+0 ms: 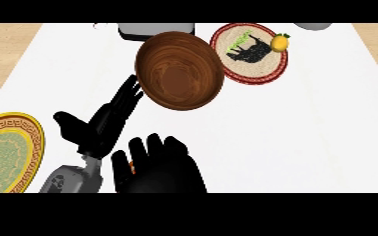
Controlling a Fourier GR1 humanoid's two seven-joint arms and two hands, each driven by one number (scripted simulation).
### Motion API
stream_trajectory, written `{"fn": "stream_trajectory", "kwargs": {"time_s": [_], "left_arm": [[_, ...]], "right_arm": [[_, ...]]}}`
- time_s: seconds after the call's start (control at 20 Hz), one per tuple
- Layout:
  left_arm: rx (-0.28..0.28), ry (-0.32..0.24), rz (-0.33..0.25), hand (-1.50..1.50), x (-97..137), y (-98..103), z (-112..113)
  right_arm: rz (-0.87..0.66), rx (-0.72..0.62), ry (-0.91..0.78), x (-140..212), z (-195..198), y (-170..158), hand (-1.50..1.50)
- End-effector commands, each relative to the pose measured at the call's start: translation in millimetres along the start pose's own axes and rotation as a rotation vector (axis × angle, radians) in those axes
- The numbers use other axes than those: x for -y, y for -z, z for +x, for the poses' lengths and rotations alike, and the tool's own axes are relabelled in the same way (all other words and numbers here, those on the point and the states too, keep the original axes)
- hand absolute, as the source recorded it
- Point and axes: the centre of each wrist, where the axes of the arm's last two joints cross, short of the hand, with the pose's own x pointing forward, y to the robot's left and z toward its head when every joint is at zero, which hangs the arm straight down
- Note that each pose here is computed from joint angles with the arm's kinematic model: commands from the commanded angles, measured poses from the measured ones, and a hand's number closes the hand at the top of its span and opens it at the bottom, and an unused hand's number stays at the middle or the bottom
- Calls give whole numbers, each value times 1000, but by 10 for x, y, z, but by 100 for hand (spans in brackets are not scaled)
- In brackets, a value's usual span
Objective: Pick the squash from the placemat and place it in the bowl
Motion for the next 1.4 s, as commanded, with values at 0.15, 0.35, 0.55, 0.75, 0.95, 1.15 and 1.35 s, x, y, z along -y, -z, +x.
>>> {"fn": "stream_trajectory", "kwargs": {"time_s": [0.15, 0.35, 0.55, 0.75, 0.95, 1.15, 1.35], "left_arm": [[-4, 3, -8, 0, 37, -50, -18], [9, -5, -10, 0, -27, -42, -109], [-3, 7, -12, 0, 44, 31, -83], [8, 1, 0, 0, 177, 29, 113], [9, 6, -2, 0, 61, 5, 10], [15, 0, -35, 0, 46, 130, 50], [22, 11, -33, 0, 51, 20, 46]], "right_arm": [[-71, -210, -17, 289, 61, 383, 150], [-52, -244, -36, 294, -121, 729, 150], [-93, -267, 46, 248, -294, 1018, 150], [-94, -270, 50, 186, -469, 1303, 150], [-77, -270, -20, -159, -826, 1584, 150], [-79, -281, -116, -268, -1180, 1868, 150], [-10, -343, -185, -542, -1260, 2037, 150]]}}
